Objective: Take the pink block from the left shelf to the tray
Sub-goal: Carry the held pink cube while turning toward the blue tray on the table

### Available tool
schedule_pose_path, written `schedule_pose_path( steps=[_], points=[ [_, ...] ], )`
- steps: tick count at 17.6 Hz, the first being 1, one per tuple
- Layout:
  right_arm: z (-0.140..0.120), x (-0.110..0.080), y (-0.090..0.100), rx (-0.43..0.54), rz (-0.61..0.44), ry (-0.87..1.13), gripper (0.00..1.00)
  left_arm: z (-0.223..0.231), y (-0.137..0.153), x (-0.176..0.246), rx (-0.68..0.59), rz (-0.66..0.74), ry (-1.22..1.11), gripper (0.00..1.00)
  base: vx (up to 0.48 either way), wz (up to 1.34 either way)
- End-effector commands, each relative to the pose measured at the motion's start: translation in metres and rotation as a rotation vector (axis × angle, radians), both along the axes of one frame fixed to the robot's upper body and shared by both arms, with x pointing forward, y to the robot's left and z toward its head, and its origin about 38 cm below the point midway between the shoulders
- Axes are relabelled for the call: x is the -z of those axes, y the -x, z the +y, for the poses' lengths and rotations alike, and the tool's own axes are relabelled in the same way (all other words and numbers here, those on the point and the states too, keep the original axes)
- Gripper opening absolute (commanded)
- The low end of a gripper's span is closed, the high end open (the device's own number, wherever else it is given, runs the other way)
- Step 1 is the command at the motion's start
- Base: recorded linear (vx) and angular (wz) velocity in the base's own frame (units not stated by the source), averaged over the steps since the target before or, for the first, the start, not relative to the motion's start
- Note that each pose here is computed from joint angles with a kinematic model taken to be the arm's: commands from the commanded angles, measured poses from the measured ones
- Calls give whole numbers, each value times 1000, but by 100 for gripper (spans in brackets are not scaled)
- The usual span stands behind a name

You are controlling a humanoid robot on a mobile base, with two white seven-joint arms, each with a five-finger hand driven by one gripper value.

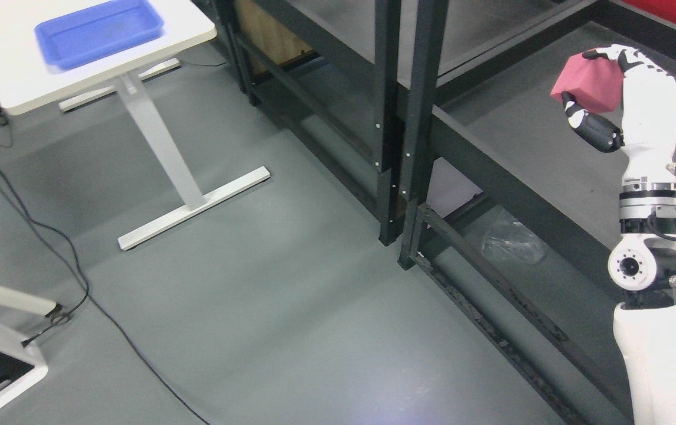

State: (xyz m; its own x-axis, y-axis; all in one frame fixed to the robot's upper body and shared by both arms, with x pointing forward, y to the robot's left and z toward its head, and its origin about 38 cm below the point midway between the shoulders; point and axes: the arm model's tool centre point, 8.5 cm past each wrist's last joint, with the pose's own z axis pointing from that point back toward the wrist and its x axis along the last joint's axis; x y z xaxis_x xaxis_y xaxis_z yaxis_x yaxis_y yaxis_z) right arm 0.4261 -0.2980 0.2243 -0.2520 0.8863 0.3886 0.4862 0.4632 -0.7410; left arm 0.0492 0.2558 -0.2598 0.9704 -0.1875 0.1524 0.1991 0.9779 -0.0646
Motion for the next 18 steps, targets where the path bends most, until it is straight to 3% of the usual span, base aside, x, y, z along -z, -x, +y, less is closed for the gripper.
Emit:
schedule_pose_path(
  steps=[1,18],
  points=[
    [0,-41,-9,-8,-101,-9,4,9,-6,-1,1,-17,-11,100,-92,579],
    [1,-42,-8,-18,-109,-14,4,9,-6,-1,2,-18,-11,100,-2,330]
  ],
)
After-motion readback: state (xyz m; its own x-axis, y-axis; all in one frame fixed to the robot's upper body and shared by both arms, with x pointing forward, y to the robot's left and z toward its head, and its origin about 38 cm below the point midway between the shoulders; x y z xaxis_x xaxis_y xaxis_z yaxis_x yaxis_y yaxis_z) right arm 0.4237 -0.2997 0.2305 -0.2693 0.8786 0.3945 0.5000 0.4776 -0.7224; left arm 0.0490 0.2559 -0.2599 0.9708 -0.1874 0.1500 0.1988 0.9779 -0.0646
